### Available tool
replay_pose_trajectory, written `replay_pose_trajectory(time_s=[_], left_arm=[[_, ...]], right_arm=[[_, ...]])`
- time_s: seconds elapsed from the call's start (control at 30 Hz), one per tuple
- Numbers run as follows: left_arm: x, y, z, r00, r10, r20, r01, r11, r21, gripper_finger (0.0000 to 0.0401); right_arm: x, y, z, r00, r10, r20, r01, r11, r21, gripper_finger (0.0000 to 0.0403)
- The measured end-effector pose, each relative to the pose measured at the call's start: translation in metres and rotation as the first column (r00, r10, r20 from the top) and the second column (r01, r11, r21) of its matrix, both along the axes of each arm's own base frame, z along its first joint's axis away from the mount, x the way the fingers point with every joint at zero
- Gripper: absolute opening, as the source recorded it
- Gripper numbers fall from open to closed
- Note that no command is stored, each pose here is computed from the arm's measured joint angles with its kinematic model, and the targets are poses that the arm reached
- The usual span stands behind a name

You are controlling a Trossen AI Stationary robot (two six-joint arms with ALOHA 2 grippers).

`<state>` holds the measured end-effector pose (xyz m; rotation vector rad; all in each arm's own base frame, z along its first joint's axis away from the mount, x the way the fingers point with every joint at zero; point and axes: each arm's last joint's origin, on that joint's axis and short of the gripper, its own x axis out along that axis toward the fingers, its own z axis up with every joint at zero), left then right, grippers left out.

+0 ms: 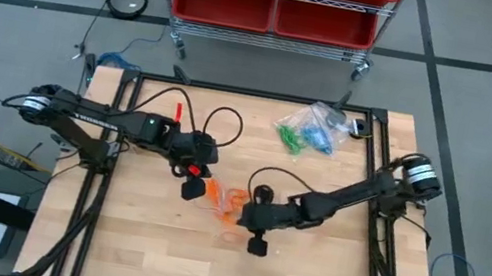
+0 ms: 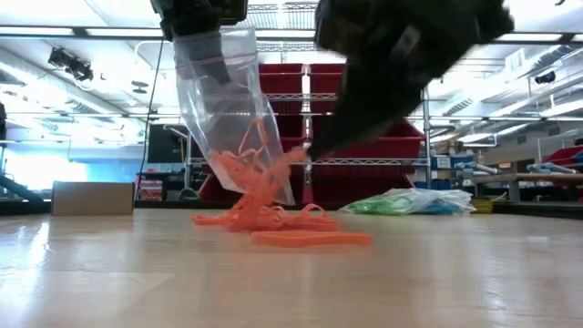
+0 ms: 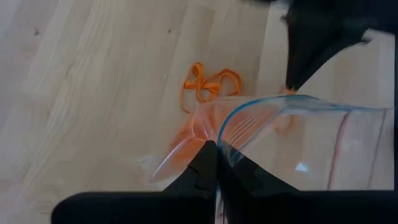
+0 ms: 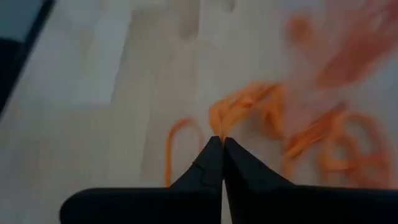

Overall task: Sort rubber bands
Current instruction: Put the orange rubber band into the transparent zip bag

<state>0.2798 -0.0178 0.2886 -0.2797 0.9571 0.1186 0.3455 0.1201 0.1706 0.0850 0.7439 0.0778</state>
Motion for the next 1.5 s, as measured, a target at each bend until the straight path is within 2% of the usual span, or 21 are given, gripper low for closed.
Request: replay_pose_trajectory(time_s=[0.2, 0.37, 0.57, 0.7, 0.83, 0.93, 1.03, 1.17, 1.33, 1.5], left_arm=[[0.001, 0.000, 0.001, 1.000, 0.005, 0.016, -0.005, 1.000, 0.005, 0.0017], [0.003, 0.001, 0.002, 0.999, 0.030, 0.039, -0.031, 0.999, 0.039, 0.0017], [0.004, 0.008, -0.001, 0.998, 0.062, 0.021, -0.063, 0.996, 0.056, 0.0017], [0.008, 0.015, -0.008, 0.996, 0.083, -0.011, -0.083, 0.995, 0.057, 0.0017], [0.016, 0.018, -0.019, 0.996, 0.076, -0.053, -0.075, 0.997, 0.028, 0.0017], [0.022, 0.018, -0.029, 0.995, 0.052, -0.082, -0.053, 0.998, -0.015, 0.0017], [0.026, 0.016, -0.036, 0.994, 0.029, -0.105, -0.034, 0.998, -0.051, 0.0017], [0.026, 0.016, -0.036, 0.994, 0.025, -0.111, -0.033, 0.997, -0.069, 0.0017], [0.025, 0.014, -0.034, 0.995, 0.007, -0.104, -0.019, 0.992, -0.123, 0.0017], [0.025, 0.014, -0.034, 0.995, -0.006, -0.103, -0.009, 0.989, -0.148, 0.0017]], right_arm=[[-0.018, 0.007, 0.053, 0.987, 0.028, 0.159, -0.027, 1.000, -0.011, 0.0000], [-0.025, 0.007, 0.076, 0.966, 0.037, 0.255, -0.038, 0.999, 0.001, 0.0000], [-0.019, 0.008, 0.089, 0.917, 0.057, 0.394, -0.060, 0.998, -0.004, 0.0000], [-0.013, 0.000, 0.097, 0.886, 0.050, 0.462, -0.039, 0.999, -0.035, 0.0000], [0.000, -0.007, 0.117, 0.855, 0.061, 0.515, -0.021, 0.996, -0.082, 0.0000], [0.017, -0.007, 0.119, 0.889, 0.104, 0.446, -0.035, 0.986, -0.161, 0.0000], [0.037, -0.008, 0.111, 0.941, 0.127, 0.312, -0.055, 0.972, -0.228, 0.0000], [0.055, -0.010, 0.098, 0.976, 0.113, 0.184, -0.055, 0.954, -0.295, 0.0000], [0.058, -0.014, 0.091, 0.991, 0.056, 0.122, -0.006, 0.928, -0.373, 0.0000], [0.058, -0.021, 0.089, 0.995, 0.017, 0.097, 0.024, 0.916, -0.401, 0.0000]])
